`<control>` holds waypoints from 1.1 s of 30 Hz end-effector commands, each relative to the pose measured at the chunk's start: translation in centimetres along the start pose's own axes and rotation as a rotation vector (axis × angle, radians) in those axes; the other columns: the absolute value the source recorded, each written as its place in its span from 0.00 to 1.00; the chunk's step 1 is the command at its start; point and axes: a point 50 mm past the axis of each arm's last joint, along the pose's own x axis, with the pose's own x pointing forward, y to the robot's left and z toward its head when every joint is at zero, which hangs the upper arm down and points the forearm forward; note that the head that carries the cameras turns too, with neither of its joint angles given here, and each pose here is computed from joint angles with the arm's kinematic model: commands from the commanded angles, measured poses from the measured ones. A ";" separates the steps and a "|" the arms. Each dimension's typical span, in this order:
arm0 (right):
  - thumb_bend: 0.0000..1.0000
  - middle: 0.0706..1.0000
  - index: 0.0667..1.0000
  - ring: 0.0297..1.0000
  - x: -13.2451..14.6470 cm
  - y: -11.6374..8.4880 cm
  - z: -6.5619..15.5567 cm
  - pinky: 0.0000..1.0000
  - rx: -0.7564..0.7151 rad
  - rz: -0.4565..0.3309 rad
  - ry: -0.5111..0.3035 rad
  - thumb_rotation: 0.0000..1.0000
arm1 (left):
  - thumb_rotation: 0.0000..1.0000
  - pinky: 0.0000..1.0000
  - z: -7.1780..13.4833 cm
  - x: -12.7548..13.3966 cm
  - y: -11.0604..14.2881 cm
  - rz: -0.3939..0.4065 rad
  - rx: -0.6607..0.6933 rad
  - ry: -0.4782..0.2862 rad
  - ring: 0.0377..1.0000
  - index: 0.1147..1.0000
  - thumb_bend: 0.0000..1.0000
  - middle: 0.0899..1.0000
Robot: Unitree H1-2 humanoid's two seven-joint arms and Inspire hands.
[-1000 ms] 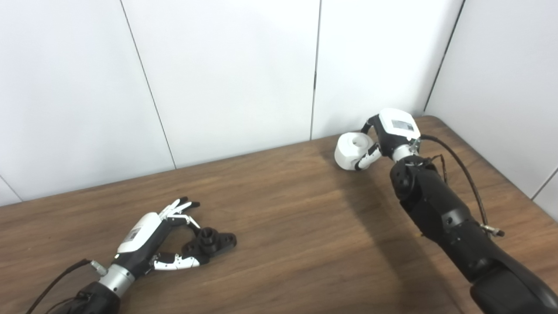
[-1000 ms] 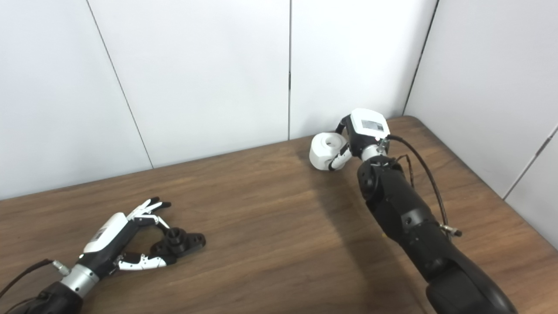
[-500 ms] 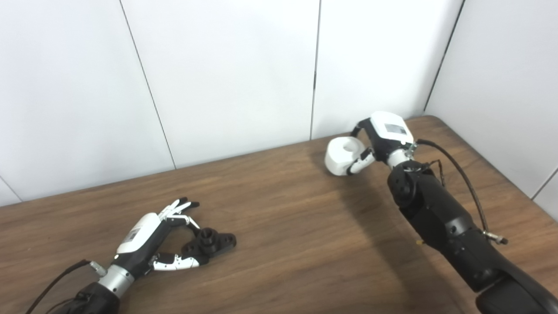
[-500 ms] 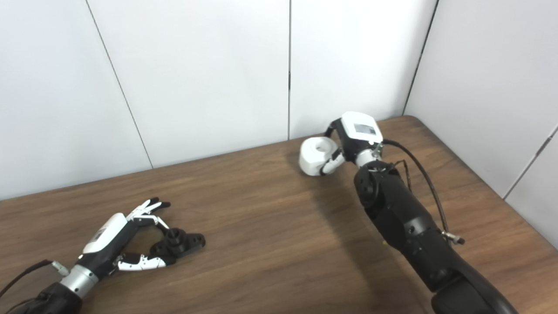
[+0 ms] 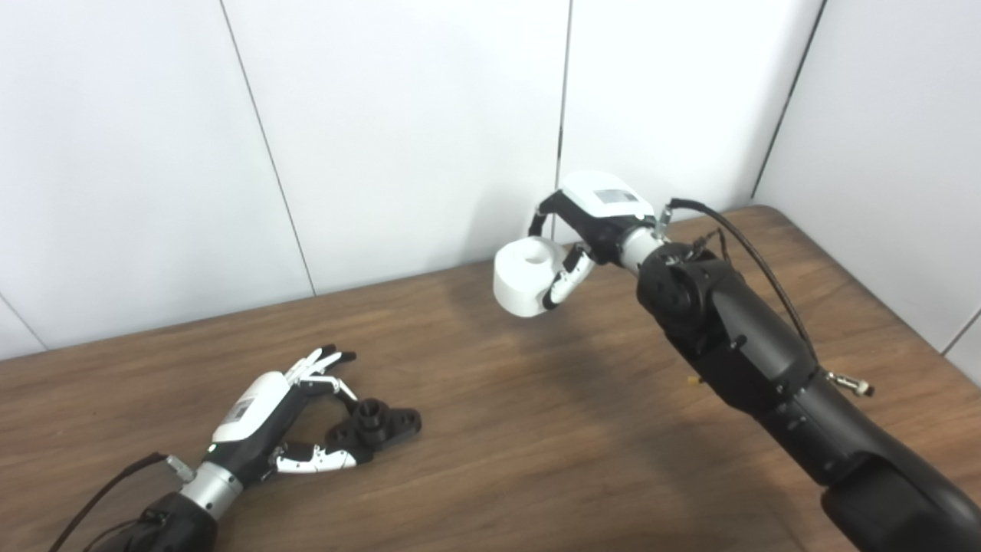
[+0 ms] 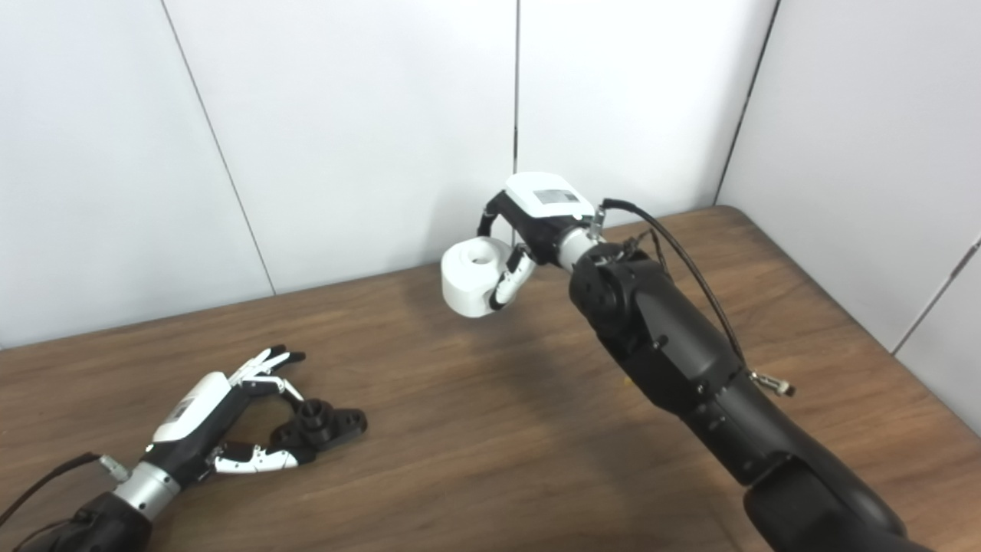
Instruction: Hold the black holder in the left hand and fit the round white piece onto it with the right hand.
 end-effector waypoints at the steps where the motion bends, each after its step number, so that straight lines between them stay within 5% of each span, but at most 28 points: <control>1: 0.53 0.76 0.44 0.83 0.0 -3.8 1.7 0.85 -0.049 -0.081 -0.062 0.14 | 0.06 1.00 -1.4 -4.5 -7.3 -0.280 0.024 0.091 1.00 0.42 0.52 0.92; 11: 0.53 0.77 0.44 0.86 -1.9 -3.8 6.4 0.90 -0.070 -0.032 -0.208 0.14 | 0.06 1.00 -0.4 -3.0 -8.1 -0.280 0.046 0.061 1.00 0.42 0.52 0.93; 33: 0.53 0.76 0.44 0.85 -3.1 -1.7 9.8 0.86 -0.012 -0.077 -0.387 0.14 | 0.06 1.00 1.8 -0.4 -9.1 -0.274 0.029 0.017 1.00 0.41 0.52 0.94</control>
